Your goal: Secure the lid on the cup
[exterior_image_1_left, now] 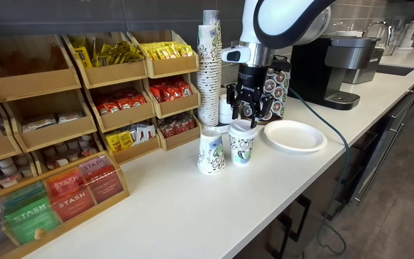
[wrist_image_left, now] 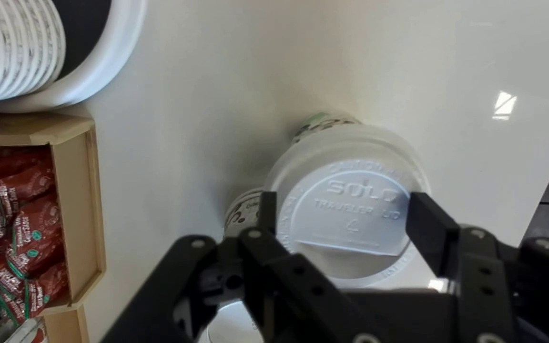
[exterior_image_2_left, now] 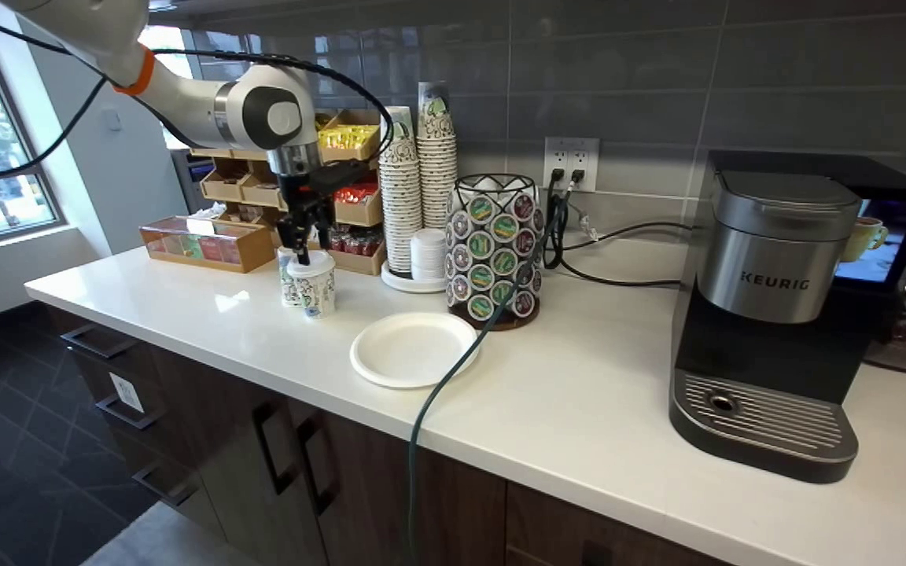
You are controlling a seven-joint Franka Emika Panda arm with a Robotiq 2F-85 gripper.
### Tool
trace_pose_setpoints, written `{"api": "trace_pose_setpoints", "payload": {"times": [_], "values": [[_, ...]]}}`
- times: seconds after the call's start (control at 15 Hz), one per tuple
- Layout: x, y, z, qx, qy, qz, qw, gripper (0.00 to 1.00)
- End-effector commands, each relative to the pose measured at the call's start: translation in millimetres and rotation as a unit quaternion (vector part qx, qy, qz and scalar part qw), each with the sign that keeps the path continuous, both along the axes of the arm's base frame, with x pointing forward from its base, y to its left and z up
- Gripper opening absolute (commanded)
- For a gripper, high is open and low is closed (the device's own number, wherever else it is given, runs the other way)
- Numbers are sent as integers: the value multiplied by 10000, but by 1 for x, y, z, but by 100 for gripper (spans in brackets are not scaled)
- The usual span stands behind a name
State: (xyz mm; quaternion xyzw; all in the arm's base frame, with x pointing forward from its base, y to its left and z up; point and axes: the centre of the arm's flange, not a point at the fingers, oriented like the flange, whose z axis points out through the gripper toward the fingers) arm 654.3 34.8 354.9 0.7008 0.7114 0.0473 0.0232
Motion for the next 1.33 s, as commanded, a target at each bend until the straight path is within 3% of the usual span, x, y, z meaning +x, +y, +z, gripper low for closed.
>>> {"api": "trace_pose_setpoints", "payload": {"times": [0.0,0.87,1.27], "values": [[-7,4,-3,65,-66,111,9999,71],[11,10,-20,11,233,296,9993,74],[25,9,-36,-35,685,410,9968,73]]}}
